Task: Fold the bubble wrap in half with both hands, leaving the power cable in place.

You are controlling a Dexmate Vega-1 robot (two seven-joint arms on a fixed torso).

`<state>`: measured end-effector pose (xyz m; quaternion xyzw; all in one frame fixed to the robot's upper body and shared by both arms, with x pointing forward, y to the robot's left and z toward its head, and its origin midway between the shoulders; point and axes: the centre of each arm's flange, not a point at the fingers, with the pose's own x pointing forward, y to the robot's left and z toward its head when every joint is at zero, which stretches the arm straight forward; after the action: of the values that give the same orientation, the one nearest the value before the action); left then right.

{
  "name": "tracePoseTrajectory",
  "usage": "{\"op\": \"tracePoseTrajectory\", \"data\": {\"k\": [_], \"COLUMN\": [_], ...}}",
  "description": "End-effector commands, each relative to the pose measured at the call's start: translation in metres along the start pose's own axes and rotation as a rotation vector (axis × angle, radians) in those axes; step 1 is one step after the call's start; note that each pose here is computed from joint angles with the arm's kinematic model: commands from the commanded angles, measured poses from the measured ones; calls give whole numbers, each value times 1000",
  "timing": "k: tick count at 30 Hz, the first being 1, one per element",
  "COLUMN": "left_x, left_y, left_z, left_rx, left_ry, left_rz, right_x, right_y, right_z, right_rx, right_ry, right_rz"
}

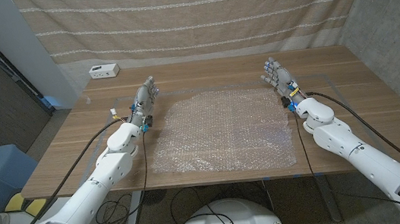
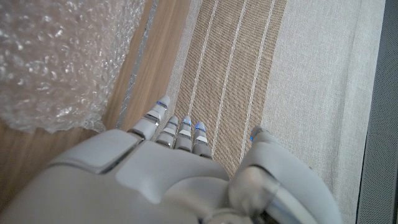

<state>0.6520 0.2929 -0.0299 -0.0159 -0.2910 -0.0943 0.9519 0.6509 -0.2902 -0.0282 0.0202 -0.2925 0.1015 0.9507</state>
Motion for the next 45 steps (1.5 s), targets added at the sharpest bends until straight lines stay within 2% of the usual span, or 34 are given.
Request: {"op": "tracePoseTrajectory", "data": {"k": [1, 5, 10, 11, 12, 16, 31, 38, 45], "left_x": [0, 3, 8, 9, 9, 15, 29, 34, 39], "left_y": [2, 0, -4, -7, -7, -12, -32, -39, -39], "left_z": [8, 16, 24, 26, 26, 32, 43, 44, 44], "left_rx": [125, 266, 422, 484, 487, 626, 906, 1000, 1033], "left_ry": [-27, -44, -57, -60, -60, -69, -90, -95, -98], "left_rz": [14, -1, -51, -67, -67, -144, -314, -386, -433], "right_x": [-6, -9, -14, -16, -16, -22, -45, -60, -78], "right_y": [1, 2, 4, 4, 4, 6, 13, 18, 20], "right_z": [1, 1, 2, 2, 2, 6, 26, 39, 48], "right_rx": [-9, -21, -31, -37, -38, -61, -172, -272, -353], "right_ry": [13, 16, 15, 13, 13, 11, 3, 34, 76], "right_rz": [-7, -9, -13, -15, -16, -13, -15, -12, -23]}}
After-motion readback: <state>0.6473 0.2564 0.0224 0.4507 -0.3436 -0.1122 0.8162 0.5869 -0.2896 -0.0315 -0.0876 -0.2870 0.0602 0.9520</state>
